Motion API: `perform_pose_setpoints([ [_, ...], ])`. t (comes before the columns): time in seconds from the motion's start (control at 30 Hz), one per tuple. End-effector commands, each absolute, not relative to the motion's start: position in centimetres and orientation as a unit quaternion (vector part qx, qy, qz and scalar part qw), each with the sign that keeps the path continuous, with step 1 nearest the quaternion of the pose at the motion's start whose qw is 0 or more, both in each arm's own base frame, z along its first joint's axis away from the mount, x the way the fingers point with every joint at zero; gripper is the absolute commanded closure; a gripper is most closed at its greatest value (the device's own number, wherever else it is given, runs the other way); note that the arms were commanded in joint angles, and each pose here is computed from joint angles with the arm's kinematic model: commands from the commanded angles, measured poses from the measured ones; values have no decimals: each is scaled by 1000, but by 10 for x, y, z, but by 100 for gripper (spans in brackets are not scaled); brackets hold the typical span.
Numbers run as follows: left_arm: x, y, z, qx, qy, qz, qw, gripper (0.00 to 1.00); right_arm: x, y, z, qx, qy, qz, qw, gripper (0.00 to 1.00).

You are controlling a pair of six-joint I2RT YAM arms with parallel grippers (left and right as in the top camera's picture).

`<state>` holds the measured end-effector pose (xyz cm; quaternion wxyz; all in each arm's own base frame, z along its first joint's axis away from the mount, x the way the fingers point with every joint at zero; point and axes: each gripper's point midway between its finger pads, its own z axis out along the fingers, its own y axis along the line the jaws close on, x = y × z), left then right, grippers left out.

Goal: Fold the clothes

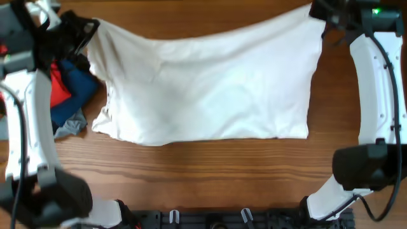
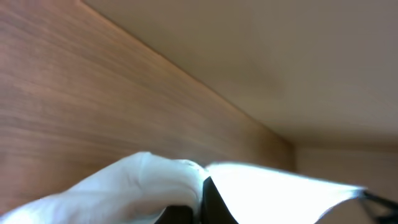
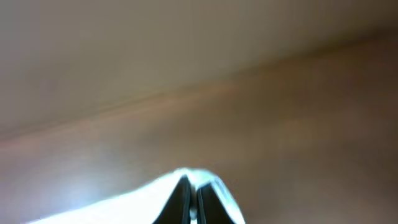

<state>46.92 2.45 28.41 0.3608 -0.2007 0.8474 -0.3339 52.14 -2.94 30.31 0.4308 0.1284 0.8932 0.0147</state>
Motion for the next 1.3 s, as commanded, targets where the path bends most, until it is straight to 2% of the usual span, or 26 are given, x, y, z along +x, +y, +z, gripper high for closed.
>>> perform_pose_setpoints([
  [0.0,513,55,348,-148,842,-210,474,96,534,-59,384,126,834,15,537,96],
  [0.1,521,77,441,-123,797,-135,576,96,517,-87,485,139,760,-2,635,96],
  [0.17,512,86,473,-107,782,-82,609,96,505,-99,506,147,746,-10,649,96],
  [0.2,506,85,472,-107,789,-81,600,96,502,-103,501,151,754,-13,639,96],
  [0.27,492,79,439,-122,830,-89,537,96,496,-106,464,151,800,-28,580,96],
  [0.37,454,55,357,-145,912,-109,367,96,477,-112,380,175,878,-51,443,96],
  [0.43,437,43,319,-153,940,-115,282,96,462,-113,334,185,912,-58,362,96],
  [0.57,419,37,267,-168,964,-118,171,96,434,-111,266,191,951,-68,234,96],
  [0.8,408,35,252,-174,969,-119,132,96,414,-99,249,182,966,-47,180,96],
  [0.97,406,35,248,-175,969,-119,125,96,396,-65,226,132,984,29,119,96],
  [1.1,407,35,242,-176,970,-119,119,96,381,-22,164,69,995,65,40,88],
  [1.2,407,36,242,-176,970,-117,118,96,371,23,108,22,995,95,7,96],
  [1.27,407,36,242,-176,970,-117,118,96,364,49,79,0,991,132,-1,96],
])
